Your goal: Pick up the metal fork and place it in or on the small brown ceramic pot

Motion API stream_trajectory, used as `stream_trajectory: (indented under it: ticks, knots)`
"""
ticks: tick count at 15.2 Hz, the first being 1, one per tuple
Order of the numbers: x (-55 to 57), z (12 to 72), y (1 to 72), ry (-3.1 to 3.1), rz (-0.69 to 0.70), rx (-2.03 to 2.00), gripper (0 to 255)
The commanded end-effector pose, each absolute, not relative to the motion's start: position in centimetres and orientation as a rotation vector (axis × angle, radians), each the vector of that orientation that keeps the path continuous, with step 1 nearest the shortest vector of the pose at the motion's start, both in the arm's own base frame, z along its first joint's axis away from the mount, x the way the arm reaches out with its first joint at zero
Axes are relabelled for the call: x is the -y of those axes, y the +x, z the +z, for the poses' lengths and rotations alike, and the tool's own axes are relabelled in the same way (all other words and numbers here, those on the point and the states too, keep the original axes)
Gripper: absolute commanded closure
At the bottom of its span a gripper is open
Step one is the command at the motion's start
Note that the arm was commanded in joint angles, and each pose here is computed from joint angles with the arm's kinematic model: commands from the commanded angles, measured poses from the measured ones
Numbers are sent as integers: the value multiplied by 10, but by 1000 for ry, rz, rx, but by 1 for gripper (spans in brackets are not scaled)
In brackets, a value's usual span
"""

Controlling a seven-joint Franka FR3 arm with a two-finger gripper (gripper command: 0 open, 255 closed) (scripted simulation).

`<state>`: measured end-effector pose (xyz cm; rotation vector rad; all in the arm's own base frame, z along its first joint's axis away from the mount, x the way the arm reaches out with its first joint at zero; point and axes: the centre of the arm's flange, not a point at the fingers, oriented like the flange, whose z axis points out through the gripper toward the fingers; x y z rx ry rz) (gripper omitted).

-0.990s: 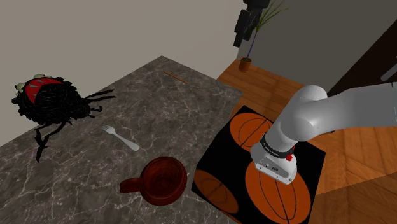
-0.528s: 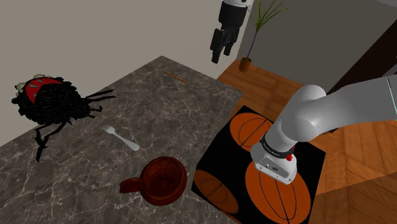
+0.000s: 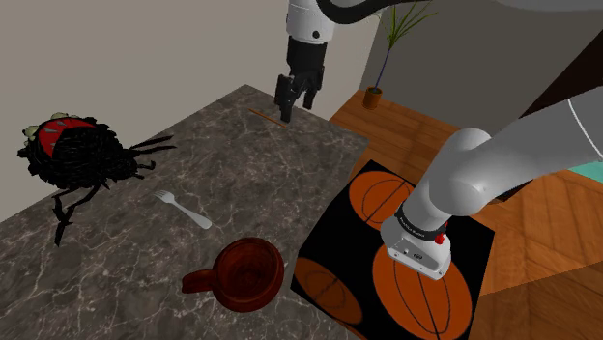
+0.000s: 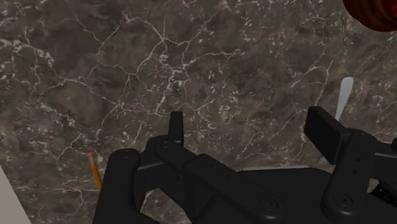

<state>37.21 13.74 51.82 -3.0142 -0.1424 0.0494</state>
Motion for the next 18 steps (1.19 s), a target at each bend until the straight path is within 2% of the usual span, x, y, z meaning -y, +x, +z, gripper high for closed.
stream_trajectory:
  ticks: [1, 18]
  knots:
    - [-159, 506, 382, -3007, 57, 138, 0]
    - [-328, 392, 470, -2956, 129, 116, 0]
